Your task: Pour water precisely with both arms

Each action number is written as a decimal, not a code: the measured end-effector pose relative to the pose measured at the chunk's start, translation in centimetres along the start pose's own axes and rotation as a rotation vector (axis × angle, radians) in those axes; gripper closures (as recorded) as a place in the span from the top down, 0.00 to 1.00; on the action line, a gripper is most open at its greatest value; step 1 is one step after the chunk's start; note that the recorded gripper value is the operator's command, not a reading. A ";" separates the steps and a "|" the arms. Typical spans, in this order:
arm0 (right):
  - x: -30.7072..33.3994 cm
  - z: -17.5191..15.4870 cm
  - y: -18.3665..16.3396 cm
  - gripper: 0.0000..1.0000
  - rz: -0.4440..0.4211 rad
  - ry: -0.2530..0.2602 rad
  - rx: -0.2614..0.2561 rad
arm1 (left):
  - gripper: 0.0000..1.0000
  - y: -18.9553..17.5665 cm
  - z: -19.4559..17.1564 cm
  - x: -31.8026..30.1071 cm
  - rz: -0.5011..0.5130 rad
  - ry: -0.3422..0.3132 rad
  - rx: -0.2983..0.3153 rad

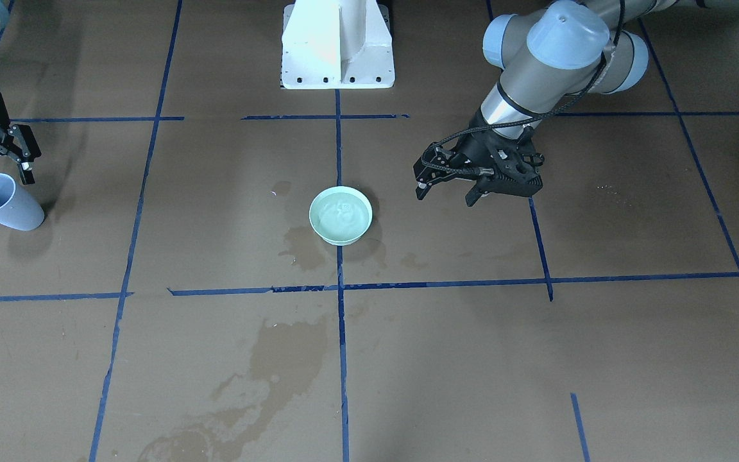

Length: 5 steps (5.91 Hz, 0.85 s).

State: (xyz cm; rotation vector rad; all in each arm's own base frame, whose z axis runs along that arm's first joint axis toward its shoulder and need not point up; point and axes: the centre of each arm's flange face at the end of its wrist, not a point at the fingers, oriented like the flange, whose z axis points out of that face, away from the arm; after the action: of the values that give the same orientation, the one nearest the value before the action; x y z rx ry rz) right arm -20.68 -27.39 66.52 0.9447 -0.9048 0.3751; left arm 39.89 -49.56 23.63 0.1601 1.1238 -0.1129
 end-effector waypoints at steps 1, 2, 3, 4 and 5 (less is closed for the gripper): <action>0.4 -0.6 0.0 1.00 -0.005 -0.006 -0.036 | 1.00 0.0 0.0 0.0 0.001 0.000 0.001; 0.7 -1.4 -0.1 1.00 -0.008 -0.016 -0.077 | 1.00 0.0 -0.1 0.1 0.001 0.001 0.001; 0.8 -2.4 -0.5 1.00 -0.009 -0.030 -0.124 | 1.00 0.0 -0.1 0.1 0.001 0.003 0.002; 0.9 -3.7 -1.1 1.00 -0.009 -0.043 -0.166 | 1.00 0.0 -0.2 0.1 0.001 0.004 0.003; 1.1 -5.0 -2.2 1.00 -0.003 -0.053 -0.201 | 1.00 0.0 -0.3 0.1 0.001 0.004 0.003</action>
State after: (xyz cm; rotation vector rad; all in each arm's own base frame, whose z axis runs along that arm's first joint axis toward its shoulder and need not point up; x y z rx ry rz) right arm -16.14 -24.62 64.87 0.7734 -0.9703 0.2522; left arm 39.70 -49.50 23.42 0.1639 1.1274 -0.1134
